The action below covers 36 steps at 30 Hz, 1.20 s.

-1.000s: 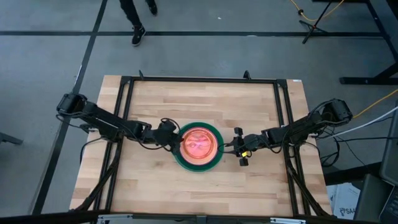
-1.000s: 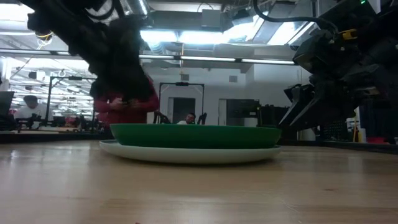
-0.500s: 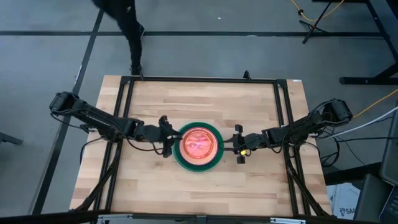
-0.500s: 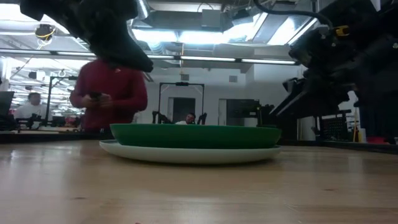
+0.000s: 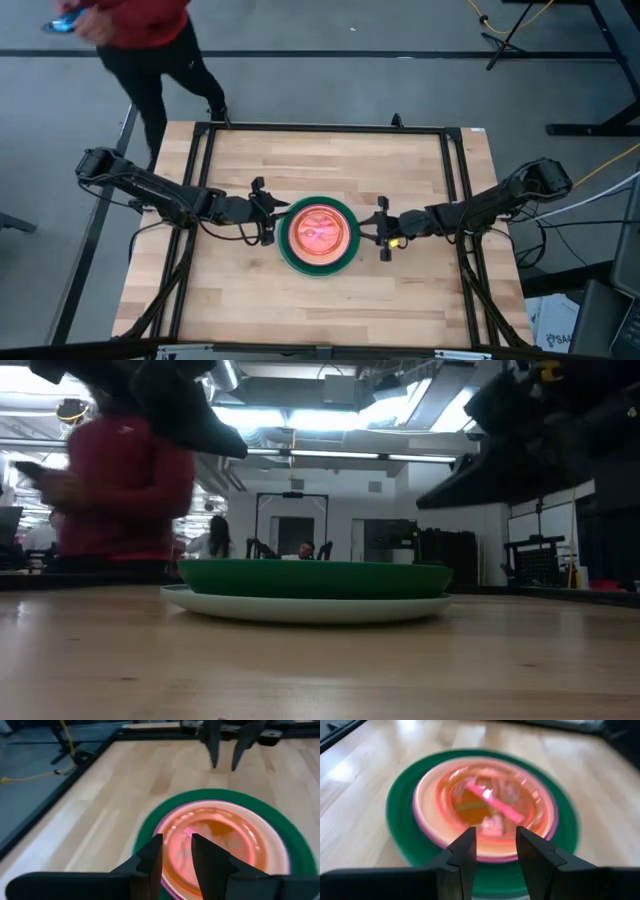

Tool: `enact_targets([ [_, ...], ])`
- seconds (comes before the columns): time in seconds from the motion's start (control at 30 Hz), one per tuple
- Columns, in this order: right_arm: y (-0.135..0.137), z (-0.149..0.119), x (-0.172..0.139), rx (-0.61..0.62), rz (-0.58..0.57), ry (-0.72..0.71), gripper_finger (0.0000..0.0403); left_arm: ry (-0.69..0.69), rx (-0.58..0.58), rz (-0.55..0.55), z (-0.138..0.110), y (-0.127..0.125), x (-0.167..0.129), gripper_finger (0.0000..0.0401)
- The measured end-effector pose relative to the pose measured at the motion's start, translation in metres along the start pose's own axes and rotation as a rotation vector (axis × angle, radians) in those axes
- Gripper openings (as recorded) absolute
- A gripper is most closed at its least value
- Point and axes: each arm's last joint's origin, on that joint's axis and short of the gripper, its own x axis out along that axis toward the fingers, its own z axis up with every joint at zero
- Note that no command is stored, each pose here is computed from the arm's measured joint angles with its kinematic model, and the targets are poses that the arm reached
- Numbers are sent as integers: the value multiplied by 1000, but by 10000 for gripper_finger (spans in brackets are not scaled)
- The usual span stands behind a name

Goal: Stack plastic plates
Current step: Return to Home Position

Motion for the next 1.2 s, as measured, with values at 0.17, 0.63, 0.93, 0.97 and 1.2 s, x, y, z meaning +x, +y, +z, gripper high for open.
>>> enact_targets([
  [0.17, -6, 13, -17, -31, -55, -44, 131, -6, 33, -28, 3, 5, 0, 95],
  [0.63, -55, 28, -71, 38, -71, -83, 131, -24, 25, -139, -3, 33, 5, 94],
  [0.93, -72, 3, -77, 81, 6, -152, 131, -182, -76, -133, -47, 56, -7, 94],
  [0.97, -73, -1, -77, 91, -4, -156, 131, -182, -96, -117, -52, 58, -10, 94],
  [1.2, -76, -16, -77, 135, -35, -160, 131, -227, -169, -116, -72, 65, -25, 94],
])
